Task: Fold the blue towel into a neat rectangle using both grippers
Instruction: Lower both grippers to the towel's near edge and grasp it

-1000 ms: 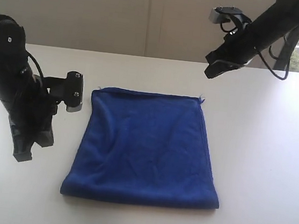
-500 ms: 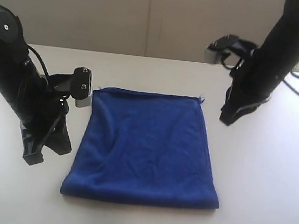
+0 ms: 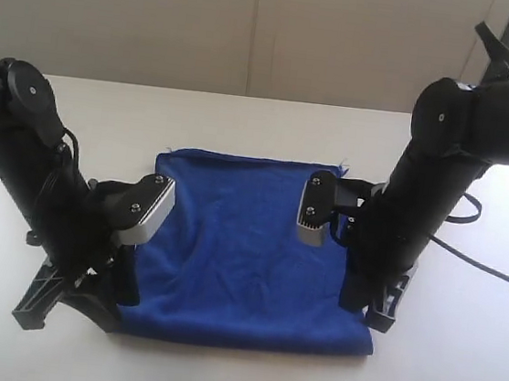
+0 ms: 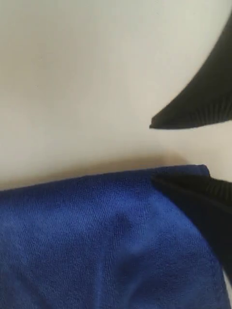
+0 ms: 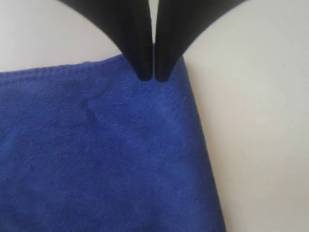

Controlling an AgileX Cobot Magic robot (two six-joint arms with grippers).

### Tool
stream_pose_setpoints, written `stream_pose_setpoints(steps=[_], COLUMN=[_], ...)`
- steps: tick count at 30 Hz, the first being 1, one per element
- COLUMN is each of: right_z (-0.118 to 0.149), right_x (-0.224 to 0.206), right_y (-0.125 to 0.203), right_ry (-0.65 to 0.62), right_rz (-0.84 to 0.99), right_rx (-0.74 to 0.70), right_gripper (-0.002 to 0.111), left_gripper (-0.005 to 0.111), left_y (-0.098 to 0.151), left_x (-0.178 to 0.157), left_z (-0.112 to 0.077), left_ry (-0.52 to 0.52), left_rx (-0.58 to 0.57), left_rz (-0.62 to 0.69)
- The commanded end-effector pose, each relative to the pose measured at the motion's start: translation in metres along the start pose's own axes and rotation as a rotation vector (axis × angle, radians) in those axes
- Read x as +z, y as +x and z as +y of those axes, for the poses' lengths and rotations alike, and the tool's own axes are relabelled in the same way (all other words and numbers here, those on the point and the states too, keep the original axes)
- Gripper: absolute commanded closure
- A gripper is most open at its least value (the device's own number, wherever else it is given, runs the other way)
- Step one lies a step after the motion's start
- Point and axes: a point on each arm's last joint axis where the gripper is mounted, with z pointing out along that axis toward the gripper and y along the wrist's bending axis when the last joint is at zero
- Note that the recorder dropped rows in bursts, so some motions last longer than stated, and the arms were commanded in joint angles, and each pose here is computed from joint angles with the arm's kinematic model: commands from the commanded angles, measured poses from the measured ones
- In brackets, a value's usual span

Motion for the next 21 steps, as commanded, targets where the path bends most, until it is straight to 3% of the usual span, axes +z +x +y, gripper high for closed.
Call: stream_pose_setpoints(steps=[1, 4, 7, 13, 21], right_z=[0.003, 0.004, 0.007, 0.015, 0.017], right_x=[0.000, 0.003, 0.010, 0.023, 0.038], right_y=[-0.001, 0.001, 0.005, 0.015, 0.022], right_ry=[0.007, 0.005, 0.003, -0.030, 0.044], right_rz=[-0.033, -0.027, -0.013, 0.012, 0.004], right_rx=[0.010, -0.028, -0.121, -0.257, -0.249], right_gripper=[0.088, 0.068, 0.057, 0.056, 0.056], left_gripper=[0.047, 0.045, 0.045, 0.045, 0.045], left_y=[0.004, 0.010, 0.013, 0.017, 0.020], left_x=[0.008, 0.014, 0.017, 0.025, 0.033], left_z=[-0.002, -0.002, -0.001, 0.001, 0.003], left_ry=[-0.028, -0.074, -0.094, -0.077, -0.058], left_rx=[0.036, 0.021, 0.010, -0.006, -0.024], left_rz=[-0.004, 0.014, 0.022, 0.027, 0.029])
